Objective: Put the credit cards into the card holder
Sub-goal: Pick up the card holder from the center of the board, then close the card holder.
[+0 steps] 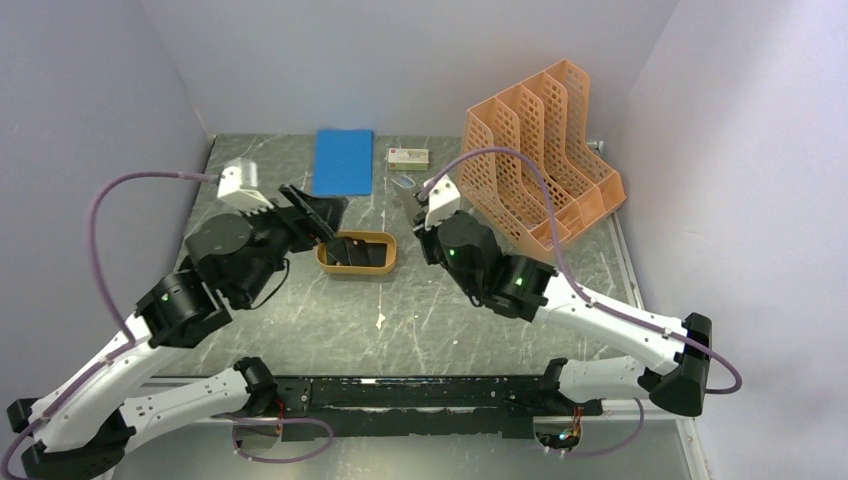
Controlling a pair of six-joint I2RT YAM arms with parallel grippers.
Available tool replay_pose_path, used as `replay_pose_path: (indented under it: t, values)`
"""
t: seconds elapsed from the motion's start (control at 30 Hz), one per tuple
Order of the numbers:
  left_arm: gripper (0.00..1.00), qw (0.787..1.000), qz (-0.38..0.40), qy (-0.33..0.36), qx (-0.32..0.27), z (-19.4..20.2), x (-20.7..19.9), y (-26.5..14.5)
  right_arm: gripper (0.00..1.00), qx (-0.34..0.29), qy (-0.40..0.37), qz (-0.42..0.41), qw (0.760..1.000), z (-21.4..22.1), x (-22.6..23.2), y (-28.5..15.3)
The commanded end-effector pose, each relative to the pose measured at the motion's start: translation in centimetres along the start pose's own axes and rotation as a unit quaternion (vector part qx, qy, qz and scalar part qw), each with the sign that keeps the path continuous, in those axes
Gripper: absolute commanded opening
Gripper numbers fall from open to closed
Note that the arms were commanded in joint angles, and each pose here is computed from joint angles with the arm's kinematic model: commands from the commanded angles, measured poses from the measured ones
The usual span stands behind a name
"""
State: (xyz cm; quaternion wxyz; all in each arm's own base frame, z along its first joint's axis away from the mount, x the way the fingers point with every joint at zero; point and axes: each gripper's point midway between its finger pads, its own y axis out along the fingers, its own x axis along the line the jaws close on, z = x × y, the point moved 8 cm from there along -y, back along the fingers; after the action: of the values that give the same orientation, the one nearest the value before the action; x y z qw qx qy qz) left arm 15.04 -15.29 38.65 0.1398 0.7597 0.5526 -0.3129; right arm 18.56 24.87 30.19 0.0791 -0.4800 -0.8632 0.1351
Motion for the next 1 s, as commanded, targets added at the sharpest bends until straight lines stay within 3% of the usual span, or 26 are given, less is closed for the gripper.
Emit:
replay_pose_path:
  t: [0.0, 0.23, 0.43, 0.5, 0.97]
  values:
    - [0.84, 0.996, 0.059, 0.028, -0.061, -3.3, -2.1, -0.7, 0.00, -0.074, -0.178, 0.208, 0.959, -3.9, -2.8, -1.9]
    - [0.86, 0.991, 0.128, 0.023, -0.027, -4.1, -5.9, -0.1, 0.00, -0.176, -0.333, 0.325, 0.867, -5.1, -2.5, -4.5]
    - [0.88, 0.977, 0.213, 0.009, -0.015, -4.3, -8.2, -0.5, 0.00, -0.267, -0.411, 0.319, 0.812, -4.3, -0.7, -6.8]
    - [0.92, 0.975, 0.224, 0.007, 0.004, -3.9, -8.6, -0.3, 0.00, -0.281, -0.431, 0.316, 0.797, -4.2, -0.2, -7.3]
    - [0.97, 0.961, 0.263, -0.034, 0.073, 0.8, -7.7, 0.6, 0.00, -0.259, -0.451, 0.321, 0.792, -4.2, 1.8, -7.1]
